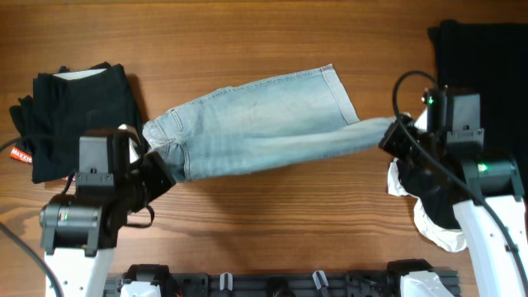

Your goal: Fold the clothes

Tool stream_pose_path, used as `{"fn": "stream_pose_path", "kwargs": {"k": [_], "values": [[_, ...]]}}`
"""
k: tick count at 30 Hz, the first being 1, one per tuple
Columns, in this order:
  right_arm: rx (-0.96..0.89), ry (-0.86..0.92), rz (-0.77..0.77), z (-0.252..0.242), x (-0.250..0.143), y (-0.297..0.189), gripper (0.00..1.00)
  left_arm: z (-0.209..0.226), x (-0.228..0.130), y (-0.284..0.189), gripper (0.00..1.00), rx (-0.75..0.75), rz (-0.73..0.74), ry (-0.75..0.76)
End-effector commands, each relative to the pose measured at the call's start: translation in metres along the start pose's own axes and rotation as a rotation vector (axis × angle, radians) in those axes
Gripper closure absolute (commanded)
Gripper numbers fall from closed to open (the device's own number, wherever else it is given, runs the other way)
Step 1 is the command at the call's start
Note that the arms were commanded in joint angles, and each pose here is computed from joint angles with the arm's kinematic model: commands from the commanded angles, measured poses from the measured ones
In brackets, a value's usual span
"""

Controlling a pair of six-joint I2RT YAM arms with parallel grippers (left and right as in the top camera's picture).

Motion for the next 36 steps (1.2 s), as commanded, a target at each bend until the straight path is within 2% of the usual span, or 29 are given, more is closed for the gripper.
{"fn": "stream_pose_path", "kwargs": {"k": [1, 6, 9, 17, 18, 20, 21, 22, 23, 25, 26, 29, 33, 36], "values": [[-0.05, -0.099, -0.045, 0.005, 0.02, 0.019, 0.96, -0.001, 0.019, 0.014, 0.96, 0.074, -0.033, -0.035], [-0.046, -0.145, 0.042, 0.014, 0.032, 0.077, 0.96, -0.001, 0.046, 0.056, 0.96, 0.19, -0.042, -0.068], [-0.018, -0.157, 0.059, 0.019, 0.039, 0.107, 0.96, -0.006, 0.063, 0.081, 0.96, 0.194, -0.064, -0.067], [0.163, -0.179, -0.012, 0.043, 0.061, 0.158, 0.96, -0.004, 0.102, 0.138, 0.96, 0.188, -0.146, -0.115], [0.235, -0.187, -0.041, 0.053, 0.066, 0.164, 0.93, -0.003, 0.11, 0.146, 0.91, 0.18, -0.167, -0.124], [0.29, -0.188, -0.071, 0.062, 0.07, 0.171, 0.81, -0.001, 0.117, 0.155, 0.73, 0.173, -0.187, -0.132], [0.31, -0.196, -0.08, 0.066, 0.071, 0.174, 0.71, 0.0, 0.119, 0.158, 0.69, 0.172, -0.193, -0.136], [0.32, -0.201, -0.085, 0.068, 0.071, 0.178, 0.66, 0.002, 0.122, 0.16, 0.65, 0.17, -0.202, -0.142], [0.32, -0.203, -0.081, 0.068, 0.07, 0.181, 0.6, 0.004, 0.126, 0.16, 0.5, 0.167, -0.216, -0.153], [0.293, -0.2, -0.063, 0.065, 0.067, 0.184, 0.46, 0.01, 0.132, 0.158, 0.37, 0.164, -0.237, -0.197], [0.262, -0.195, -0.056, 0.061, 0.066, 0.185, 0.45, 0.013, 0.133, 0.157, 0.36, 0.152, -0.234, -0.21], [0.176, -0.233, -0.013, 0.049, 0.057, 0.189, 0.5, 0.02, 0.124, 0.157, 0.36, 0.122, -0.132, -0.235], [0.086, -0.24, 0.133, 0.032, 0.035, 0.21, 0.51, 0.03, 0.099, 0.158, 0.32, 0.216, 0.016, -0.243], [0.102, -0.287, 0.242, 0.027, 0.017, 0.235, 0.52, 0.036, 0.088, 0.161, 0.28, 0.253, 0.07, -0.252]]}}
Point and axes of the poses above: each gripper's point midway between its finger pads, its own y axis out along the fingers, its own z axis along the line the jaws close on, x = y × z, the point moved 9 cm from there along -y, back along the fingers, and after that the axes turned 3 degrees about y, right-handed, at the moved point
